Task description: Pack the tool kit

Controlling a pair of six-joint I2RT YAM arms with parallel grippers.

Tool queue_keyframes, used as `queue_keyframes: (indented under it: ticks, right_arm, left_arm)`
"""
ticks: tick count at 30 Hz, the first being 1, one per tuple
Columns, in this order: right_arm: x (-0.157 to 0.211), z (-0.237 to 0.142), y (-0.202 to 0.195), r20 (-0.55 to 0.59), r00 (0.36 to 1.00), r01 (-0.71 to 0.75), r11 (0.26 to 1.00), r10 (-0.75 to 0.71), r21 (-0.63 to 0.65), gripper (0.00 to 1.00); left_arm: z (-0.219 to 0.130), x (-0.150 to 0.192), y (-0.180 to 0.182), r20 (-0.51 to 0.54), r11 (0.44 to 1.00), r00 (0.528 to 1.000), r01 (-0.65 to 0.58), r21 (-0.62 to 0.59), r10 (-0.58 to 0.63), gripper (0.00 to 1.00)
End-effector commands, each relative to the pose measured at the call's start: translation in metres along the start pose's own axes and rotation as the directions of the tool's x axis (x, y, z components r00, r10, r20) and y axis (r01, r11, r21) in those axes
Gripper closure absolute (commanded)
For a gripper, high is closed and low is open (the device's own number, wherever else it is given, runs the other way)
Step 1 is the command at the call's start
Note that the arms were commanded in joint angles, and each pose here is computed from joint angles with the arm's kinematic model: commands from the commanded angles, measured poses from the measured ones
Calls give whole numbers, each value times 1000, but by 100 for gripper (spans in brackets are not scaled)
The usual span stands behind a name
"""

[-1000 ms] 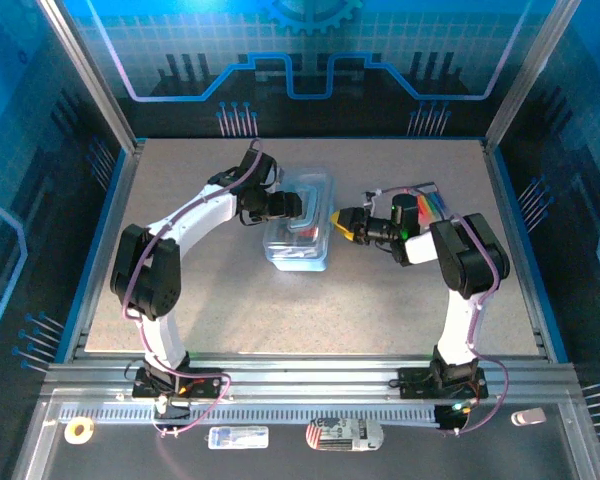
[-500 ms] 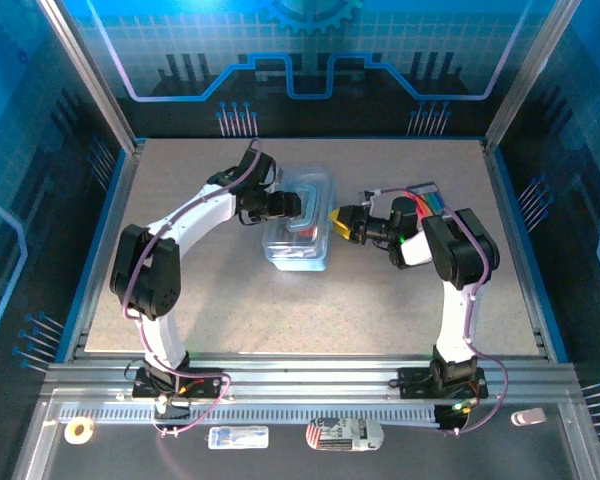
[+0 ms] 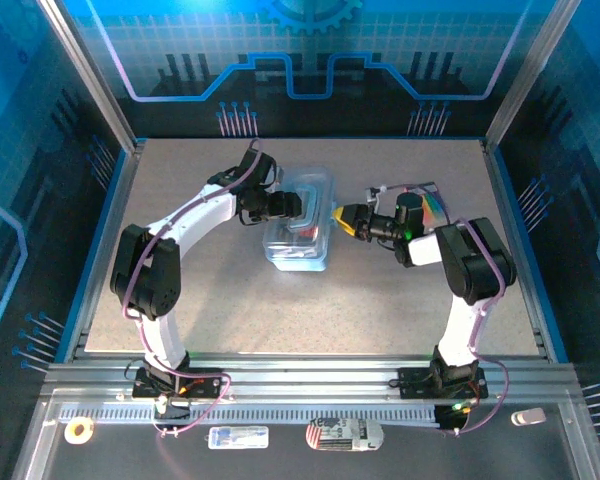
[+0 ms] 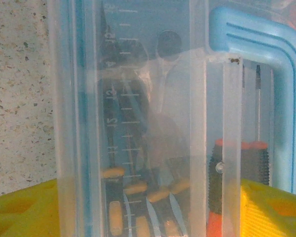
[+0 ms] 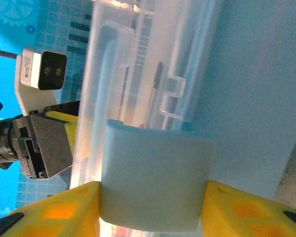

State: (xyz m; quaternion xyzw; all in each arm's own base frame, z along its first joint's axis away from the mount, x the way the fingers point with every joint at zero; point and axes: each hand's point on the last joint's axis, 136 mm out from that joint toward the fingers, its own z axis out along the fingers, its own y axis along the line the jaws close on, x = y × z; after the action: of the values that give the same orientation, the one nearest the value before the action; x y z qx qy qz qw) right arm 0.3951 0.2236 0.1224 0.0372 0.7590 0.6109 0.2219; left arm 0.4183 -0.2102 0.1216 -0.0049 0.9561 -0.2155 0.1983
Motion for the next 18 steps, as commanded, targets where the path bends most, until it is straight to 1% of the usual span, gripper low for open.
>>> queue_keyframes:
  ticks: [1,5,7,8,18]
  right_arm:
    - [14,8,13,-76,991,109,994,-106,28,50]
    - [12,11,11,-96,988,128,989,-120,77,47]
    - [15,10,0,-110,989,111,987,-98,120,47]
    - [7,13,7,-102,987,132,985,-121,110,47]
    - [9,17,-14,-119,989,109,978,-89,176,50]
  left_arm:
    - [48,72,55,-242,983,966,44,-180,-88,54]
    - [48,71,55,-241,983,966,47,-178,-90,54]
    - [48,71,53,-240,983,967,48,-175,-90,54]
    - [48,71,54,-240,983,967,49,-176,-91,54]
    - [47,71,54,-239,983,967,42,-177,-85,54]
